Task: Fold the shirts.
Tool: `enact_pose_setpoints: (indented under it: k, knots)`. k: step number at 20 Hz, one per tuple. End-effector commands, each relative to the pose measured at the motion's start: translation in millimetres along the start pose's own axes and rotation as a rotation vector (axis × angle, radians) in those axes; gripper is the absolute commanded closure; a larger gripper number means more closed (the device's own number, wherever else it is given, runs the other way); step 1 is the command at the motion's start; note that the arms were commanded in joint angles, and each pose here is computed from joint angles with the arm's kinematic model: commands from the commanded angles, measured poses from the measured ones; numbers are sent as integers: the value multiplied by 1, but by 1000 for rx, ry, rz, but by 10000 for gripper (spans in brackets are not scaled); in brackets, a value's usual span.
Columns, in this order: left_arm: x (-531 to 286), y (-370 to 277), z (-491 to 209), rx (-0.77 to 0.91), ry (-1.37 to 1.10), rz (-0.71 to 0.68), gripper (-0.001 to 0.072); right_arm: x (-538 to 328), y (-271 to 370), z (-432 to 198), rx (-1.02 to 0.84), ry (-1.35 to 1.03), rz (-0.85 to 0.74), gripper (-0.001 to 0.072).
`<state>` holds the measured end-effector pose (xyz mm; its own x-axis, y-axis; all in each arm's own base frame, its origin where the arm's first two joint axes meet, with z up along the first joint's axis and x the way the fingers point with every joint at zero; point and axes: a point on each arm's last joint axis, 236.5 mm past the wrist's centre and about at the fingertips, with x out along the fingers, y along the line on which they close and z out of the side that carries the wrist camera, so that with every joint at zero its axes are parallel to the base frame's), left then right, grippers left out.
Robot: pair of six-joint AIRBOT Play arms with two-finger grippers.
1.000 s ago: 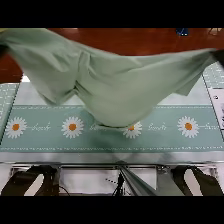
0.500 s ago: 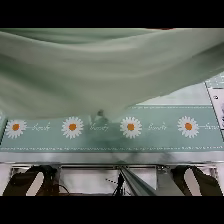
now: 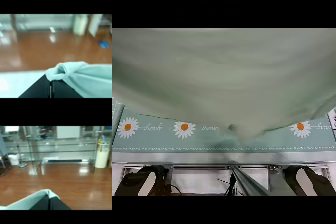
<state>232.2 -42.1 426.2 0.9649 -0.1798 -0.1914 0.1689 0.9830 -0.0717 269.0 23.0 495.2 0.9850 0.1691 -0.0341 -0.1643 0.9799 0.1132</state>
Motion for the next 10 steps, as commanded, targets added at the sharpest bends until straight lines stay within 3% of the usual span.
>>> enact_pose_setpoints:
  k: [1,6,10]
  knots:
    - [27,-14,-60,-65,202,-94,686,39,-27,0,24,48,-2,678]
    - [87,-3,-180,-203,487,-113,686,147,-82,-122,56,437,-21,678]
    - [128,-14,-274,-360,623,-159,685,235,-64,-247,7,725,43,678]
